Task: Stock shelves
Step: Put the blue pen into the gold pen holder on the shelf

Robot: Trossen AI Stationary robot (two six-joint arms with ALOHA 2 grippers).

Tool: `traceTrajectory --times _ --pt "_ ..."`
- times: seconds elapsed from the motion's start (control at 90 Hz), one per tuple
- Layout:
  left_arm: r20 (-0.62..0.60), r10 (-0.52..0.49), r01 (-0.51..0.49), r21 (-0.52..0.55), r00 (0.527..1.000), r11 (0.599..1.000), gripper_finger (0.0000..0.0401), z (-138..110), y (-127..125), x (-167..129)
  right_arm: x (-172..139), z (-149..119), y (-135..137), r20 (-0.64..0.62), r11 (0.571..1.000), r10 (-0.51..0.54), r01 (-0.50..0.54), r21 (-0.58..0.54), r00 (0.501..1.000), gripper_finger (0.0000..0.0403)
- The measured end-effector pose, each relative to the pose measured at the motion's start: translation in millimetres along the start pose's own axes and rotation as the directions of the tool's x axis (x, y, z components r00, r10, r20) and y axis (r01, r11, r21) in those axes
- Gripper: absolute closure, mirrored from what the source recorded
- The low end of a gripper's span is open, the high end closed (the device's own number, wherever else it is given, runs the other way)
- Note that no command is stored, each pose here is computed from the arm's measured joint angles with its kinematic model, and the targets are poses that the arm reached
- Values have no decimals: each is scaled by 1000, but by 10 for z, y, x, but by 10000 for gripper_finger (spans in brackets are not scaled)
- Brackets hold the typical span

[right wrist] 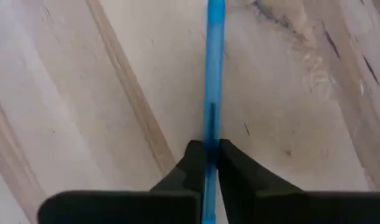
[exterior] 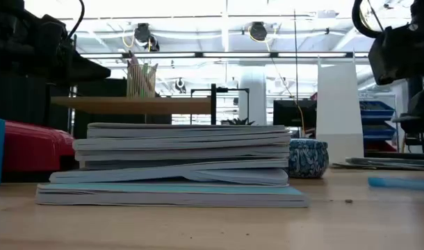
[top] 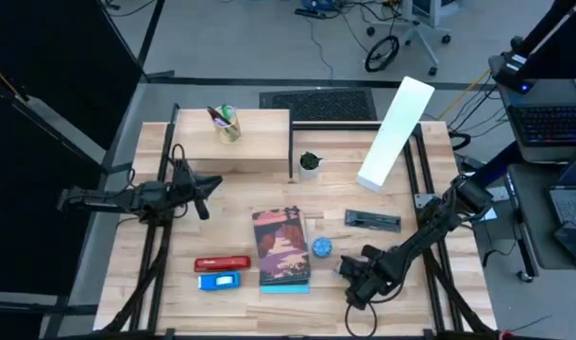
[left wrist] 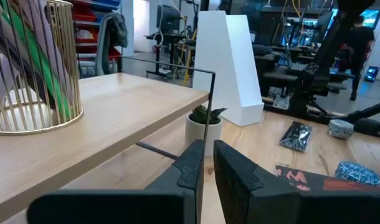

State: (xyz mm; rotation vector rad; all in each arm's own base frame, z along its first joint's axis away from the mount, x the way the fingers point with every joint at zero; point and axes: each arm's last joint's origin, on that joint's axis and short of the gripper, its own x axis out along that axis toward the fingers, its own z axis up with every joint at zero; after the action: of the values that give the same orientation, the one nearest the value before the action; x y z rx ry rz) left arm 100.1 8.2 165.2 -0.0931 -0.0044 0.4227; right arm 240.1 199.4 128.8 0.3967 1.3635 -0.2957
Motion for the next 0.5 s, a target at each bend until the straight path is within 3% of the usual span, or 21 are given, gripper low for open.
traceTrajectory --times 0.244,0.4,0.5 --pt "0 0 0 0 1000 1000 379 0 0 0 -44 1 -4 -8 1000 19 -19 11 1000 399" --pt "0 0 0 0 1000 1000 379 0 0 0 -215 3 -77 42 1000 2 -2 3 999 402" --pt "0 0 0 0 1000 1000 379 0 0 0 -377 30 -77 81 999 53 -52 -13 995 402"
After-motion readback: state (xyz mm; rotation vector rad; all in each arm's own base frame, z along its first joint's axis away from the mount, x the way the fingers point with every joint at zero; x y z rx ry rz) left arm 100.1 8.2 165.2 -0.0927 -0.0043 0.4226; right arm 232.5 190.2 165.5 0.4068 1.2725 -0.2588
